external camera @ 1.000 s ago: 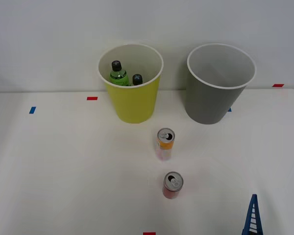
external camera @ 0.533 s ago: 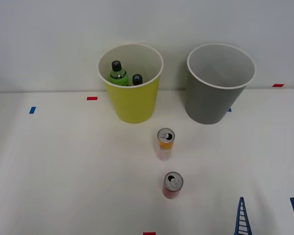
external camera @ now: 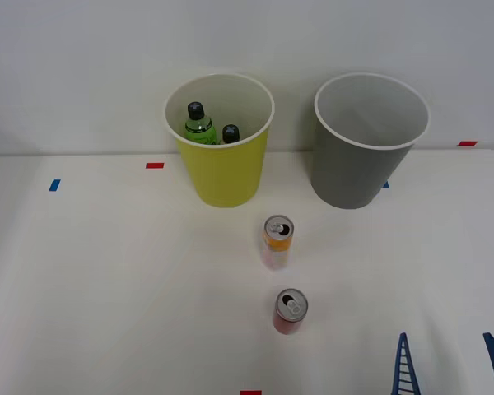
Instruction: Put cans in the gray bin, plastic bottles in the light green bin
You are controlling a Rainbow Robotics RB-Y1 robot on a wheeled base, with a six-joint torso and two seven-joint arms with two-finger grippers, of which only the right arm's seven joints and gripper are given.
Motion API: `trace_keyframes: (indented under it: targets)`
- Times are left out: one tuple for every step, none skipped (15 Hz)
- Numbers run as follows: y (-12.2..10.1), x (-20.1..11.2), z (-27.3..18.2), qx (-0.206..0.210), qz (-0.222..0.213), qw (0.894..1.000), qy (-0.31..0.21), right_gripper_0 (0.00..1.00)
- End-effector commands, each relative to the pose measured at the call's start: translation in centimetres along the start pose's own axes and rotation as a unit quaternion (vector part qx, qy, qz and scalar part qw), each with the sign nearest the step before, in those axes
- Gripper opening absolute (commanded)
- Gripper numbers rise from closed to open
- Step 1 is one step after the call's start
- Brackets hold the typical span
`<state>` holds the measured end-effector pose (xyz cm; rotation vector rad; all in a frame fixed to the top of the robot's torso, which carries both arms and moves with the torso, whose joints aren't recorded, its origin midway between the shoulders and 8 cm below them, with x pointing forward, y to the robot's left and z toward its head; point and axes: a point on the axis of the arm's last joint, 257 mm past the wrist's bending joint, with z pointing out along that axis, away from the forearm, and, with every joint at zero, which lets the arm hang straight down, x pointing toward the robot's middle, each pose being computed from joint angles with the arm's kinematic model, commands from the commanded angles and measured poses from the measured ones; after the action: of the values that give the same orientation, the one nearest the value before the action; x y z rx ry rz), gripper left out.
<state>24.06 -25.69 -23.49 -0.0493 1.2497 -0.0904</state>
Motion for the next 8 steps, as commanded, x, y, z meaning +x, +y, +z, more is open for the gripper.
trace_keyframes:
  targets:
    - [0.47,0.09,0.08,-0.008,0.005,1.0,0.001,1.0]
    - [0.59,0.09,0.07,-0.011,0.006,1.0,0.001,1.0]
    - [0.46,0.17,0.07,-0.013,0.004,1.0,0.003,1.0]
    - [0.4,0.18,0.08,-0.016,0.002,1.0,0.003,1.0]
    - [0.45,0.3,0.12,-0.022,-0.001,1.0,0.005,1.0]
    - [0.59,0.32,0.17,-0.025,0.014,1.0,0.005,1.0]
    - [0.78,0.3,0.22,-0.028,0.034,0.999,0.005,1.0]
    - [0.95,0.3,0.36,-0.032,0.041,0.999,0.005,1.0]
